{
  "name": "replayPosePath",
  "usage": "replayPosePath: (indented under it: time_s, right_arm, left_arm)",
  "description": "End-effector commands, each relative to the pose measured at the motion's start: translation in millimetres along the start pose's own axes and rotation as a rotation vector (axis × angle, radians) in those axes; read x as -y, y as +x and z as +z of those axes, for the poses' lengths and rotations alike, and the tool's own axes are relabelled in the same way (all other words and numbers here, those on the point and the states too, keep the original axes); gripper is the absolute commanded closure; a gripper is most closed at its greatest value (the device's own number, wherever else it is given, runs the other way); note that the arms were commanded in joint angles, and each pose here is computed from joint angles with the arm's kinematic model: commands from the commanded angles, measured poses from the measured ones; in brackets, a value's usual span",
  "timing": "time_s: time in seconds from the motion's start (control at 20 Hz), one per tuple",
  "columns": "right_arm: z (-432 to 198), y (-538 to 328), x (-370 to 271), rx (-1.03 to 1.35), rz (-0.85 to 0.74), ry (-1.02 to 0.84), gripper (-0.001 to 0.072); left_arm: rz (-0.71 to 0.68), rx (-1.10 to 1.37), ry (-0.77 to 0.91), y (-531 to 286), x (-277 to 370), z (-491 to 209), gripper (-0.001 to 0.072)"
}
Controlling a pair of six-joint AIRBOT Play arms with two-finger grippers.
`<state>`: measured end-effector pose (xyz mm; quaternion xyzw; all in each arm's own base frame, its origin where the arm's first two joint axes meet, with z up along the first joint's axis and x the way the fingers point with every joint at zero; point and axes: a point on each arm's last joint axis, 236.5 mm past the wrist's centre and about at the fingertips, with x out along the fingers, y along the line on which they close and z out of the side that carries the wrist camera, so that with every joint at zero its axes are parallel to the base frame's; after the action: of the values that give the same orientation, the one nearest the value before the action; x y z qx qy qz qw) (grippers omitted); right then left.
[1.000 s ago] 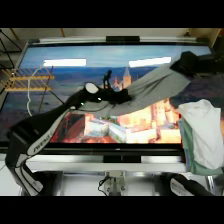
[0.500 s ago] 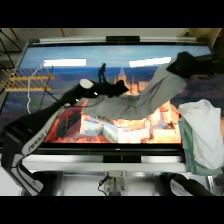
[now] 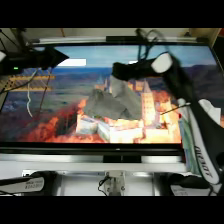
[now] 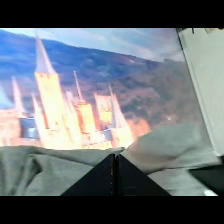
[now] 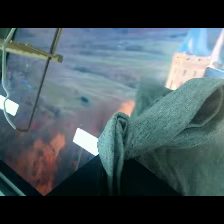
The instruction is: Fold the shirts.
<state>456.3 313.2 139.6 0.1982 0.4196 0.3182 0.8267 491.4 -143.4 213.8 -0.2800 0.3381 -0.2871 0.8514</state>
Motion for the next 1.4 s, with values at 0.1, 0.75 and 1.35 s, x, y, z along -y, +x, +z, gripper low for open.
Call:
replayPosePath:
  time_s: [0.1,0.75,1.35]
  right_arm:
    - [-68,122,-15,-0.064,0.018,0.050,0.0188]
    - [-136,-80,274,-0.570,-0.572,0.274,0.0044]
    - [-153,14,246,-0.442,-0.172,0.415,0.0045]
  left_arm:
    - [0.071,-0.054,0.060,-67,1,-11,0.0671]
    - [0.051,-0.094,0.082,-67,14,-23,0.0670]
    - [0.045,-0.127,0.069,-67,16,-31,0.0670]
